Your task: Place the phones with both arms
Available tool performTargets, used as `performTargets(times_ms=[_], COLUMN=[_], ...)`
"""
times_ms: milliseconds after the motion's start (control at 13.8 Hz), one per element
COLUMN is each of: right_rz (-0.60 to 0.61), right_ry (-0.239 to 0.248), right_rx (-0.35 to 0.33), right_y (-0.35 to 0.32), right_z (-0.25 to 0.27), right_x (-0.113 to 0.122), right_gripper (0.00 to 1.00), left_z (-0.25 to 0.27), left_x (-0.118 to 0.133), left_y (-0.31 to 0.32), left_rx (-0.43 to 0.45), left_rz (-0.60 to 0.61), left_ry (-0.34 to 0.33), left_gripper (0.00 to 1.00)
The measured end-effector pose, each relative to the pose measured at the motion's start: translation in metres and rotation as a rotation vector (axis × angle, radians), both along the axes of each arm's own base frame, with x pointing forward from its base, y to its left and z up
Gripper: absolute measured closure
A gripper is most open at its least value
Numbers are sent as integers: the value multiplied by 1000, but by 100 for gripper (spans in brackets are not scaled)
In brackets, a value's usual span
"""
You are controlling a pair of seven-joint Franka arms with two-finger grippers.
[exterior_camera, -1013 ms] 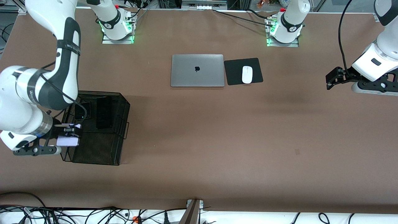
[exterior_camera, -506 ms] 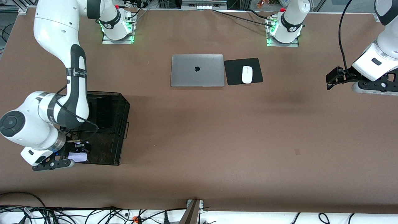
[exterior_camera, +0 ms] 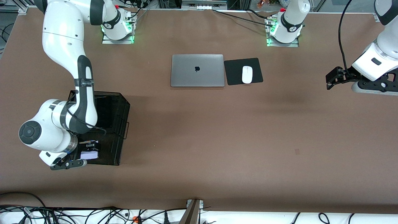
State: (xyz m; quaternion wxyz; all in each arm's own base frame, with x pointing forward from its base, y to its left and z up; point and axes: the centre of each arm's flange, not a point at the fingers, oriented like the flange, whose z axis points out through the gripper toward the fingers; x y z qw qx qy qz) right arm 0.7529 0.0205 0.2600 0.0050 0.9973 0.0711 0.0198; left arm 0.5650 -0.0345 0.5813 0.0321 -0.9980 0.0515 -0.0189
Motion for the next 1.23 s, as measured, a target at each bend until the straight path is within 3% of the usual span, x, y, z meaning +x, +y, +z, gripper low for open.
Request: performTargets(times_ms=[145,217,289,506,651,868,1230], right_rz=[-18,-26,-30,-39,-44,-32,-37], right_ry=[8,7,7,22,21,89,133], right_rx=[13,17,19,37,52,39,-16], right_y=[-7,-11,-15,-25,-36,-51,-30], right_z=[-8,-8,-5,28,80,159,234], right_x=[-1,-1,0,0,-4,-31,-77], right_gripper=[13,2,0,0,0,0,0], left_z=[0,0,0,0,0,0,0], left_x=[0,0,0,0,0,0,-1], left_y=[0,0,0,0,0,0,0], left_rx=[0,0,0,0,0,0,1], left_rz=[0,0,0,0,0,0,0], left_ry=[0,0,0,0,0,0,7], left_gripper=[0,0,0,0,0,0,0])
